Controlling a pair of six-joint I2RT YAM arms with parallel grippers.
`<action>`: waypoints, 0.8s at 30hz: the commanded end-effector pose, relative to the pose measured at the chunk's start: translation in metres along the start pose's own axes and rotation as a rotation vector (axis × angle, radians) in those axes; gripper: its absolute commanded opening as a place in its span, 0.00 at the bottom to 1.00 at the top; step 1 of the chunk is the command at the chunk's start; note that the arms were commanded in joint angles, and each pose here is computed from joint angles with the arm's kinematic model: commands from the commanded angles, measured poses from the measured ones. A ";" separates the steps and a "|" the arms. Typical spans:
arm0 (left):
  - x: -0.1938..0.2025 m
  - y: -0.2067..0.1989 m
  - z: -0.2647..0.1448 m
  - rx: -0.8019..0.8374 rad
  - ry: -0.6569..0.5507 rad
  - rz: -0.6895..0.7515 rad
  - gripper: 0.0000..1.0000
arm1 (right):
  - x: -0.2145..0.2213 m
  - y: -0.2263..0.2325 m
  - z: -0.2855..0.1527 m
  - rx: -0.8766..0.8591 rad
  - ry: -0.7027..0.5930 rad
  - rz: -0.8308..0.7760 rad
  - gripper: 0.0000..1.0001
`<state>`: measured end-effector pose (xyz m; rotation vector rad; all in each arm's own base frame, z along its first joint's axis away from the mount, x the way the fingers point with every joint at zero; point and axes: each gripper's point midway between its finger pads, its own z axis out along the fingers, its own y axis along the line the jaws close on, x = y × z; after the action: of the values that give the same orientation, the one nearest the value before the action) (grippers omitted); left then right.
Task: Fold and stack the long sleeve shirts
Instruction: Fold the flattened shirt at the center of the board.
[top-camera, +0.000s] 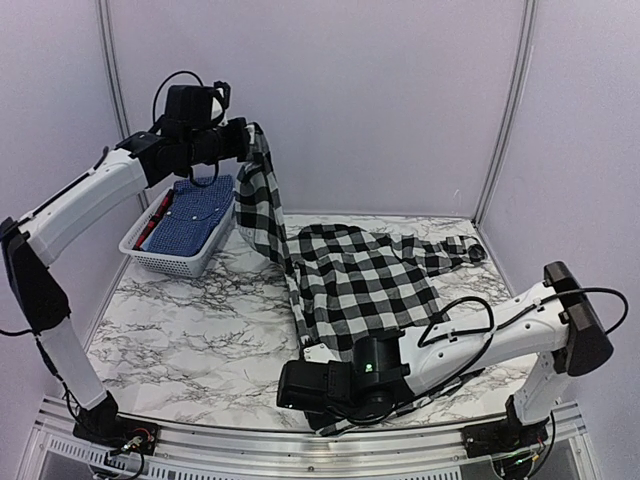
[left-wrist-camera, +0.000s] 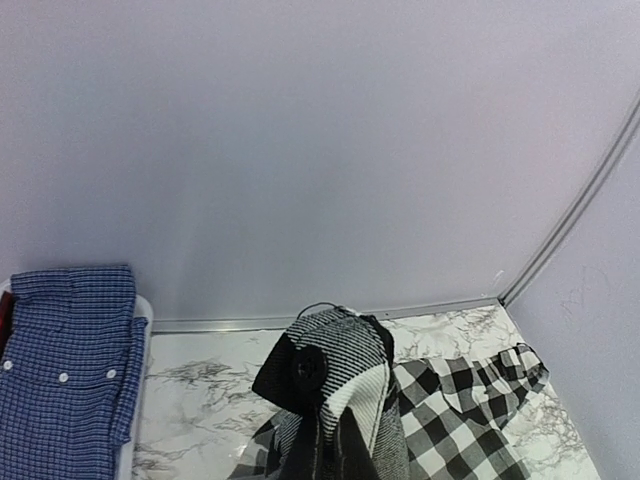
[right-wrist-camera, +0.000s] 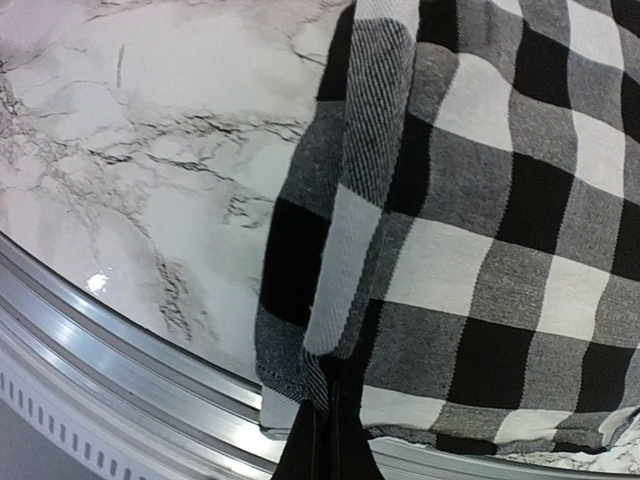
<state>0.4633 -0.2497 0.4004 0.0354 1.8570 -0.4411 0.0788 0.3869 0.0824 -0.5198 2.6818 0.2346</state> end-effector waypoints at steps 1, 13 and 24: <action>-0.006 -0.043 0.021 0.077 -0.043 0.018 0.00 | -0.009 -0.016 -0.010 -0.056 -0.054 0.115 0.00; 0.028 -0.151 0.085 0.309 -0.064 0.053 0.00 | 0.010 -0.064 0.004 -0.090 -0.036 0.183 0.00; 0.063 -0.195 0.105 0.436 -0.076 0.028 0.01 | 0.025 -0.096 0.008 -0.028 -0.023 0.214 0.00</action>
<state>0.4971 -0.4636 0.3354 0.3329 1.7800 -0.7206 0.0907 0.2935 0.0455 -0.3313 2.7465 0.2700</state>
